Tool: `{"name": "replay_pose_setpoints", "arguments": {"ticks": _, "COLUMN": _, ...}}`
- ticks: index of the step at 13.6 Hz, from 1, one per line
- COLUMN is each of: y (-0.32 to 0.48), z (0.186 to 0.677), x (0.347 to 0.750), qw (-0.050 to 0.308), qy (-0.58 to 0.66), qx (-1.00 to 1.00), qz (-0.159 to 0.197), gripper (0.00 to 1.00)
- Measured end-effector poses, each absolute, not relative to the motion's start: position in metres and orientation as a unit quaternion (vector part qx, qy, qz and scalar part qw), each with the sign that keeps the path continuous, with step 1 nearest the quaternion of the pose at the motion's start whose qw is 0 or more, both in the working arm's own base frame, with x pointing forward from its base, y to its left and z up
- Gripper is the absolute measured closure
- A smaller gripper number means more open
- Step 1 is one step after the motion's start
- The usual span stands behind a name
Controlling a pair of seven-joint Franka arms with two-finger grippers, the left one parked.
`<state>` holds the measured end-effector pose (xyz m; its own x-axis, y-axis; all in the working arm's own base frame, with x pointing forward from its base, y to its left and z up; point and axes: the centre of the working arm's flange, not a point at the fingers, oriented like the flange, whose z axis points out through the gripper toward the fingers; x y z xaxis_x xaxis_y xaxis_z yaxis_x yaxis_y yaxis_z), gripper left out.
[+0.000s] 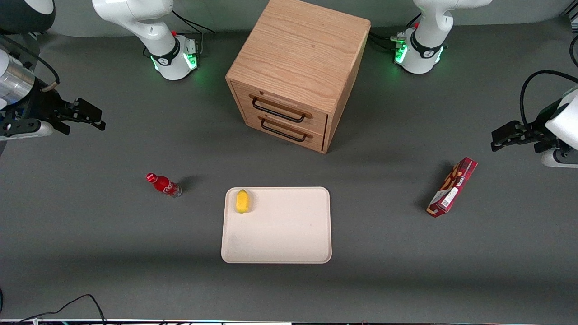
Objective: Place coke bottle on tray
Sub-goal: 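Move the open right gripper down toward the red Coca-Cola bottle, then close the right gripper around the bottle's cap end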
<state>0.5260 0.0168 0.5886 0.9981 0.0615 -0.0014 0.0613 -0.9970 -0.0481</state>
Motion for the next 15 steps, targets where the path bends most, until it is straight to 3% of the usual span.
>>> {"name": "replay_pose_setpoints", "arguments": {"ticks": 7, "y": 0.019, "z": 0.572, "x": 0.531, "qw": 0.024, "qy": -0.037, "qx": -0.999, "qz": 0.022, "gripper": 0.0}}
{"name": "replay_pose_setpoints", "arguments": {"ticks": 12, "y": 0.027, "z": 0.434, "x": 0.542, "qw": 0.02, "qy": -0.036, "qx": -0.999, "qz": -0.003, "gripper": 0.0}}
{"name": "replay_pose_setpoints", "arguments": {"ticks": 15, "y": 0.047, "z": 0.377, "x": 0.551, "qw": 0.017, "qy": -0.052, "qx": -0.998, "qz": -0.017, "gripper": 0.0}}
